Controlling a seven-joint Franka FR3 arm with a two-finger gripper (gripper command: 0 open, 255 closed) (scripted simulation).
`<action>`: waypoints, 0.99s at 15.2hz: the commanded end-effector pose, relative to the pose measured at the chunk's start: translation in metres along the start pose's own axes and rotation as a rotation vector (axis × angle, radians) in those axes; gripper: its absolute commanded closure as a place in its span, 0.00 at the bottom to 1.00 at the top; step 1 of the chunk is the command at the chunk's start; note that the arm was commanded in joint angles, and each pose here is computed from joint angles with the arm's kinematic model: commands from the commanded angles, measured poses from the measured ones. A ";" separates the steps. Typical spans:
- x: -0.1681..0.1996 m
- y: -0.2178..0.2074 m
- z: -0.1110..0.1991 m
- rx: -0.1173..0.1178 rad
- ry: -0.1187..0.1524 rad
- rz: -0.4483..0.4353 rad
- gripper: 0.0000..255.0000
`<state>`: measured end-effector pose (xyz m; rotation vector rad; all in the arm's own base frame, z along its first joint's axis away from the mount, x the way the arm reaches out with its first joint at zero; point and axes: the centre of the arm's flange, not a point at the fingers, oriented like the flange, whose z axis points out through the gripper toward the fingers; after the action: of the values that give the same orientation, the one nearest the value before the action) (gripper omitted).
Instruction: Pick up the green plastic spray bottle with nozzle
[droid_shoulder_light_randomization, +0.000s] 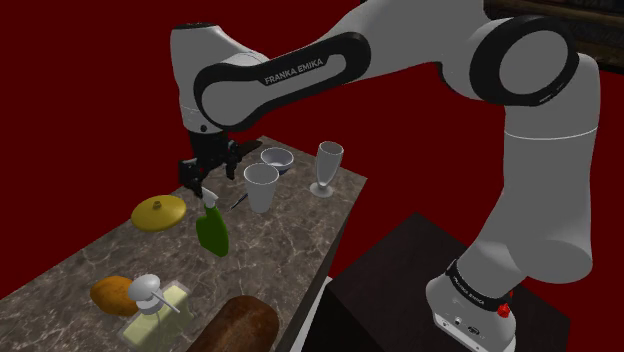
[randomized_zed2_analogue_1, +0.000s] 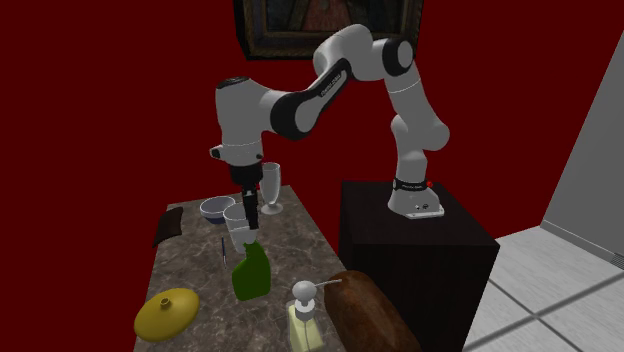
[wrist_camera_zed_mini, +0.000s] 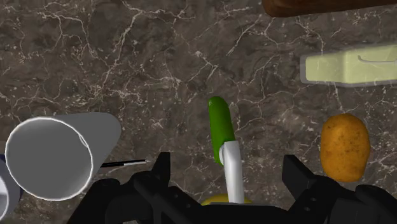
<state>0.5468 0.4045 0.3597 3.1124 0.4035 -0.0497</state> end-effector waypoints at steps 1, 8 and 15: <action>0.008 -0.010 0.006 0.000 0.003 -0.004 0.00; 0.009 -0.010 0.046 0.000 0.003 -0.004 0.00; 0.008 -0.010 0.046 0.000 0.003 -0.004 1.00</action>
<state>0.5511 0.4161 0.3143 3.1126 0.4104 -0.0436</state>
